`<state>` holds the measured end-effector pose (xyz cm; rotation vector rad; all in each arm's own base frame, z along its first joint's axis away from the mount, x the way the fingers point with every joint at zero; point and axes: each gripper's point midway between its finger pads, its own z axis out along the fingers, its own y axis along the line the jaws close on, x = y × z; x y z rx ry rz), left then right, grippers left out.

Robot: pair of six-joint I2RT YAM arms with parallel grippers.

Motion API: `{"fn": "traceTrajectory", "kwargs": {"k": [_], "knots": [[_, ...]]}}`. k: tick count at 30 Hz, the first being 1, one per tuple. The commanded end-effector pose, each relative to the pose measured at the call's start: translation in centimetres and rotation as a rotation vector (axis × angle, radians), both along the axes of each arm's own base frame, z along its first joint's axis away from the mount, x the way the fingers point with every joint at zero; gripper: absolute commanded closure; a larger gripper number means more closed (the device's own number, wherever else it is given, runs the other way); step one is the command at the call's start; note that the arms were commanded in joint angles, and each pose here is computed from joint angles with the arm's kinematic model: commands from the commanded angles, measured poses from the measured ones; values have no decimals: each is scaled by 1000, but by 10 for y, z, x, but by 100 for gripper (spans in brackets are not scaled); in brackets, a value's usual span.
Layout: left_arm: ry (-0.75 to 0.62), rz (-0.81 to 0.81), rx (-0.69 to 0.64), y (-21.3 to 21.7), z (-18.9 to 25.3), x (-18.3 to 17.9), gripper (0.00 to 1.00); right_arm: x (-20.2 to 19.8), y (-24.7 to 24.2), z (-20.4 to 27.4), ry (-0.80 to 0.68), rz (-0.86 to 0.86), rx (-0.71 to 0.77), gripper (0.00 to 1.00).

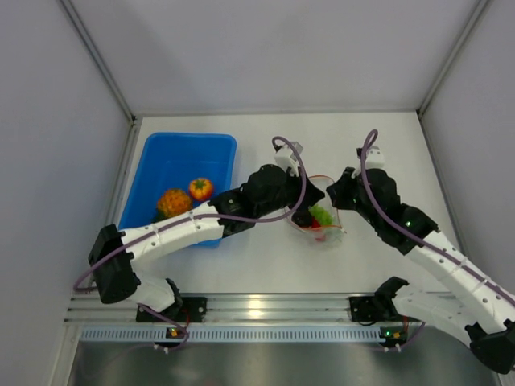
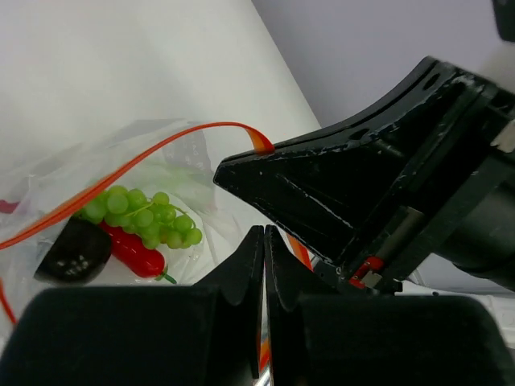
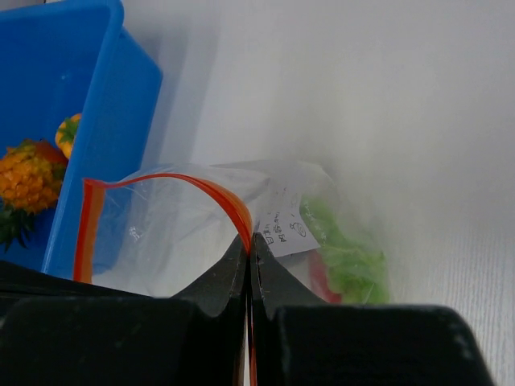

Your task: Open the zip-top bag and remove the fake food

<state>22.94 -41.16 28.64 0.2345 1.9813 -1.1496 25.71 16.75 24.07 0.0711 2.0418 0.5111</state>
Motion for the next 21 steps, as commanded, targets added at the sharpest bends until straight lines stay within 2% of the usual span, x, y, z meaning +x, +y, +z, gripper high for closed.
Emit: {"fn": "traceTrajectory", "kwargs": {"k": [1,6,11,14,21], "knots": [[-35,-24,-127,-21,31,-1,95,-4,5,26,-59,10,80,100],[-12,-68,-71,-33,-6,-2,100,-6,2,30,-70,-4,99,100],[-21,-239,-6,-50,-43,-20,100,-4,-1,32,-79,-20,95,100],[-53,-313,11,-52,-57,-30,100,-2,0,31,-76,-21,86,100],[-218,-485,106,-50,-80,-61,100,1,-6,38,-104,-38,59,100]]}}
